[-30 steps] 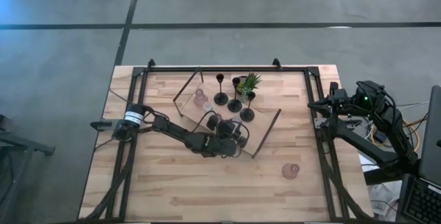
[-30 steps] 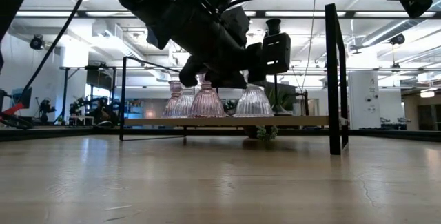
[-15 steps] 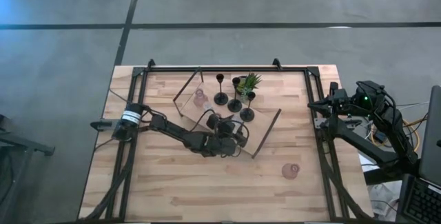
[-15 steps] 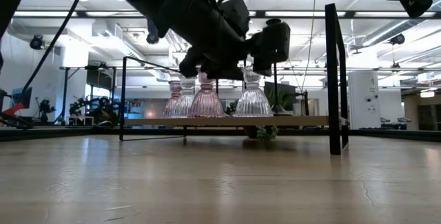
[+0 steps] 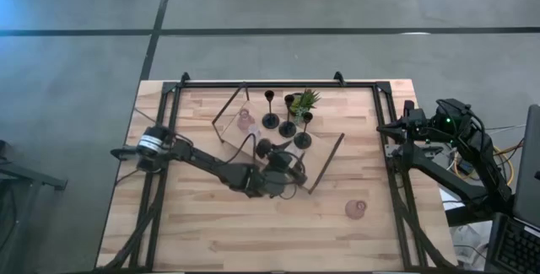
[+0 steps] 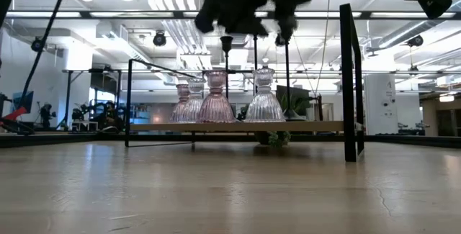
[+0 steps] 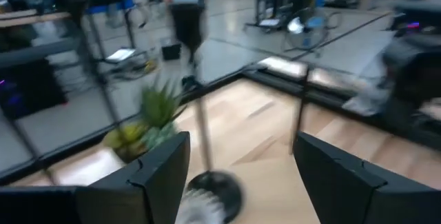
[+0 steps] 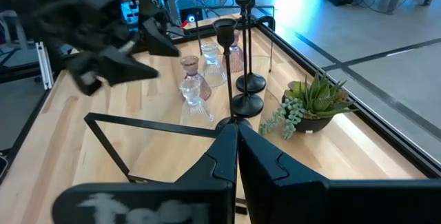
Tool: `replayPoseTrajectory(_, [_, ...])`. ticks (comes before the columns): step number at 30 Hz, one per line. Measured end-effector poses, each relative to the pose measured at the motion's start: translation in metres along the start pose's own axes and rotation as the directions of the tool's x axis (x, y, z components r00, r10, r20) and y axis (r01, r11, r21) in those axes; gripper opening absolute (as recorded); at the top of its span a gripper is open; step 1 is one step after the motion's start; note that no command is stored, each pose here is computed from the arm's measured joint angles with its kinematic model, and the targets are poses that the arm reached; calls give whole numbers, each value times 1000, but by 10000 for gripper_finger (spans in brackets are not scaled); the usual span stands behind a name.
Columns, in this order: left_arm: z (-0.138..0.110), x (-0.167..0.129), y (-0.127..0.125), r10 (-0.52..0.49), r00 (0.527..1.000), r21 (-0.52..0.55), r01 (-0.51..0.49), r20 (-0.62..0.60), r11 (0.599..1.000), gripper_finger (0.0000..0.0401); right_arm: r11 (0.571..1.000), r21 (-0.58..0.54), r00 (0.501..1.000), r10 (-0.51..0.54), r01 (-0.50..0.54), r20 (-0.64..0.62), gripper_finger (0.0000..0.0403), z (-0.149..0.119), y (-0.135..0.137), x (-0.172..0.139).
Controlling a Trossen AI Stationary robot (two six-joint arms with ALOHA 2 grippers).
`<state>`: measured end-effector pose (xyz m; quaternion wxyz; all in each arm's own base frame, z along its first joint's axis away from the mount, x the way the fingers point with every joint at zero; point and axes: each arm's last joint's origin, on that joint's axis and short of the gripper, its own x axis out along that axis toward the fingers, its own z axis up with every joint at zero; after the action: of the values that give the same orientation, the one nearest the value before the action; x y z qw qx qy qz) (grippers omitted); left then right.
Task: Pick & Place candle stick holders
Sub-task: Adjust the glass candle holders on the shelf
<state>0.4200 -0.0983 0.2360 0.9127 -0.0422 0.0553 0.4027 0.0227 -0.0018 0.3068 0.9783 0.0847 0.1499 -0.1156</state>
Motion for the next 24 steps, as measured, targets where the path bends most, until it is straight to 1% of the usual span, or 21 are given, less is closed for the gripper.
replayPoseTrajectory(2, [8, -6, -7, -40, 999, 9, 40, 7, 999, 259, 1000, 0, 1000, 0, 0, 0, 8, 0, 0, 0])
replayPoseTrajectory(4, [9, -12, -11, -82, 997, 15, 82, 3, 997, 252, 1000, 0, 1000, 1, -1, 0, 8, 0, 0, 0])
replayPoseTrajectory(8, [-2, -14, -11, -128, 991, 2, 128, -30, 992, 219, 1000, 0, 1000, 0, 0, 0, 8, 0, 0, 0])
replayPoseTrajectory(13, [-21, -14, -6, -171, 982, -16, 170, -79, 985, 161, 1000, 0, 1000, 0, 0, -1, 8, 0, 0, 0])
replayPoseTrajectory(18, [-27, -11, -4, -219, 969, -10, 219, -110, 976, 94, 1000, 0, 1000, 0, 0, 0, 8, 0, 0, 0])
replayPoseTrajectory(21, [-28, -5, 0, -222, 970, -29, 220, -103, 975, 48, 1000, 0, 1000, 0, 0, 0, 8, 0, 0, 0])
replayPoseTrajectory(23, [-29, 1, 4, -253, 962, -52, 249, -106, 967, 17, 1000, 0, 1000, 0, 0, 0, 8, 0, 0, 0])
replayPoseTrajectory(24, [-31, 5, 5, -270, 957, -71, 264, -108, 962, 9, 1000, 0, 1000, 0, 0, 0, 8, 0, 0, 0])
